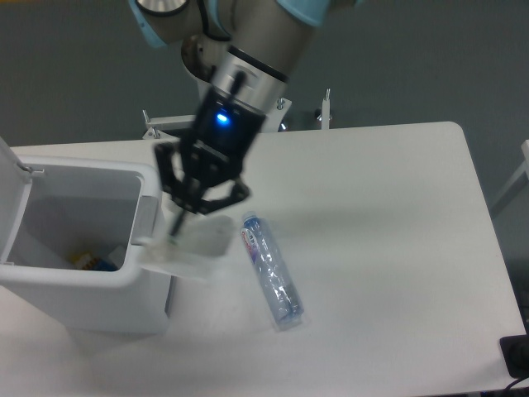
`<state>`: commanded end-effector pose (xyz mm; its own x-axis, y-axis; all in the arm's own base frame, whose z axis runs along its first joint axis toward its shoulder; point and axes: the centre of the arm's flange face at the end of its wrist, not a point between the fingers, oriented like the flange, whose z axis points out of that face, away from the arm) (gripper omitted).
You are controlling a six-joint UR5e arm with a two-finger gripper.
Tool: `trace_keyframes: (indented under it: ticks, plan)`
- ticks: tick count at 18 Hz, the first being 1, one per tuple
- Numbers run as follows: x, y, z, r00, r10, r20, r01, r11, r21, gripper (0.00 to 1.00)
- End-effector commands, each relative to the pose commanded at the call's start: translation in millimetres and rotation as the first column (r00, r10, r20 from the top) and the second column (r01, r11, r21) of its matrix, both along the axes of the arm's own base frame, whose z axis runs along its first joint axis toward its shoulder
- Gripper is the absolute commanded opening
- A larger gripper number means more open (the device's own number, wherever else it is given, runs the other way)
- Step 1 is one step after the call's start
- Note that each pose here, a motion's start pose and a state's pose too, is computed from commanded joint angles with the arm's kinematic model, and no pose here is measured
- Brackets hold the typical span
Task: Place the trash in the trash can
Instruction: 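Lift the tissue and carry it over the white trash bin, then open the gripper to drop the tissue into the bin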
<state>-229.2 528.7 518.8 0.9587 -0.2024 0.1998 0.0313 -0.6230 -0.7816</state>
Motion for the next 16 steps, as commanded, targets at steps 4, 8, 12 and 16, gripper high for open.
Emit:
trace_keyframes:
  ticks: [4,8,12,16]
  plan:
    - [31.2,6.2,-11.2,0.999,-0.053,0.012,0.053,0.998,-0.014,0.00]
    - [57.9,15.1,-8.9,0.995,-0.100,0.011,0.101,0.995,-0.012,0.19]
    - [59.8,19.4,-5.3,0.994,-0.112,-0.002,0.112,0.994,-0.001,0.89]
    - [57.7,22.0,-9.4,0.993,-0.116,-0.003,0.116,0.993,-0.005,0.99]
